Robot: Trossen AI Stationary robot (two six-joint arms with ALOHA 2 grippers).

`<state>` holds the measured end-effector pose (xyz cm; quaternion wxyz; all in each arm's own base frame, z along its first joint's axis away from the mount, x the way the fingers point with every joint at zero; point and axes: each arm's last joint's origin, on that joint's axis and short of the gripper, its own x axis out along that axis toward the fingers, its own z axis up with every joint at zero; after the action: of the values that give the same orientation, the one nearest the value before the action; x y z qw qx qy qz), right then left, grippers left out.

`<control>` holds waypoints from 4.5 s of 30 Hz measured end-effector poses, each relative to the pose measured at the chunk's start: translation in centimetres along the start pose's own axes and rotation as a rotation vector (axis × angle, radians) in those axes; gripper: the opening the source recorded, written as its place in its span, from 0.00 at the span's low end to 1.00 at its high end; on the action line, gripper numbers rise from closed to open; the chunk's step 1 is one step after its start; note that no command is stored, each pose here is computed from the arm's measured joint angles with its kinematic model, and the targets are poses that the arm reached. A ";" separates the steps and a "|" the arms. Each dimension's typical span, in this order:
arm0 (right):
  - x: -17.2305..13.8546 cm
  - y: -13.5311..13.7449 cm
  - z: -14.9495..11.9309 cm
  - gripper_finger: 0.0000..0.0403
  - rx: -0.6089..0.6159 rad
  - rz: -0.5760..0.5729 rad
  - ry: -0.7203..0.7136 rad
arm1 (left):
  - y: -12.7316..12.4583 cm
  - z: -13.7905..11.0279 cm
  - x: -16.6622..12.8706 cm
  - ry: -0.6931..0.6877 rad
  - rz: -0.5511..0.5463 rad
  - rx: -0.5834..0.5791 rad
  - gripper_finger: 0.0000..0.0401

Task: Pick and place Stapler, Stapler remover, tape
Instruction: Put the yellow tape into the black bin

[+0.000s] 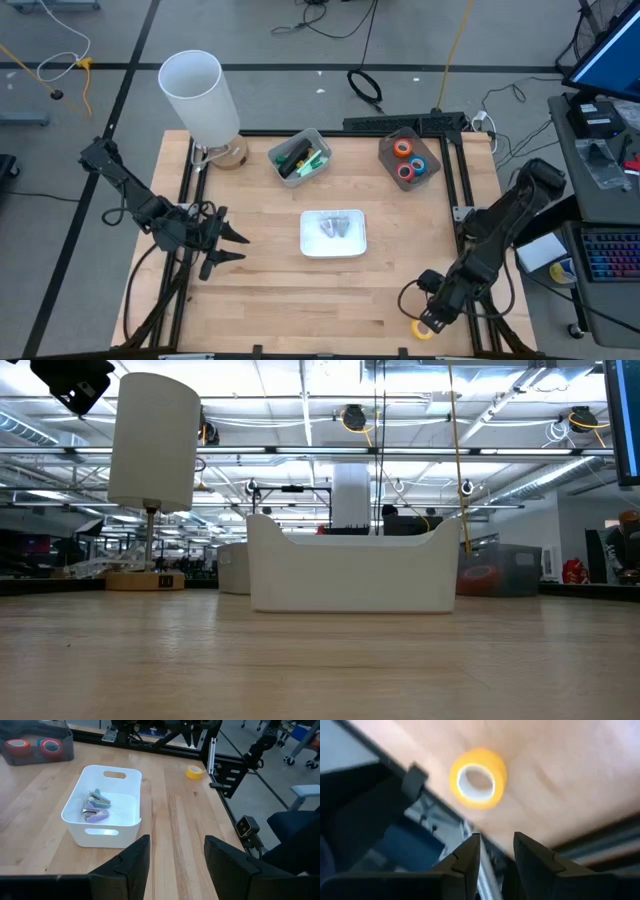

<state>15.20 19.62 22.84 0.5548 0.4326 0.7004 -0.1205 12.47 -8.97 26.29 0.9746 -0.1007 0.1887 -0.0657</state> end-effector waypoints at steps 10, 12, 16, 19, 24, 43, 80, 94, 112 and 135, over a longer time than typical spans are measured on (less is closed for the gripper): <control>0.9 0.4 0.3 0.27 0.019 0.015 -0.108 | 0.0 0.0 0.0 0.000 0.000 -0.004 0.46; 0.9 0.4 0.3 0.27 0.018 0.017 -0.124 | 0.0 0.0 0.0 0.000 0.000 -0.004 0.46; 1.0 0.3 0.2 0.29 0.013 0.017 -0.134 | 0.0 0.0 0.0 0.000 0.000 -0.004 0.46; 1.6 -0.1 0.5 0.34 0.013 0.015 -0.128 | 0.0 0.0 0.0 0.000 0.000 -0.004 0.46; 3.4 -1.0 1.2 0.45 0.005 0.064 -0.110 | 0.0 0.0 0.0 -0.001 -0.001 -0.009 0.46; 8.3 -5.8 2.3 0.52 0.157 0.158 0.025 | 0.0 0.0 0.0 -0.002 0.000 -0.032 0.46; 8.2 -7.6 3.4 0.02 0.289 0.153 -0.187 | 0.0 0.1 0.0 -0.006 0.001 -0.038 0.46; 4.5 -8.9 3.5 0.00 0.304 0.256 -0.398 | 0.0 0.1 0.0 -0.009 -0.001 -0.036 0.46; 2.8 -8.8 3.8 0.00 0.233 0.361 -0.505 | 0.0 0.1 0.0 -0.007 0.000 -0.024 0.46; -0.7 -8.9 3.1 0.00 -0.533 0.371 -0.679 | 0.0 0.1 0.0 -0.011 -0.004 -0.145 0.46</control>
<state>10.75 11.97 19.59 0.8564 0.3292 0.3967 0.0303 12.51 -8.98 26.42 0.9657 -0.1716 0.1873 -0.0532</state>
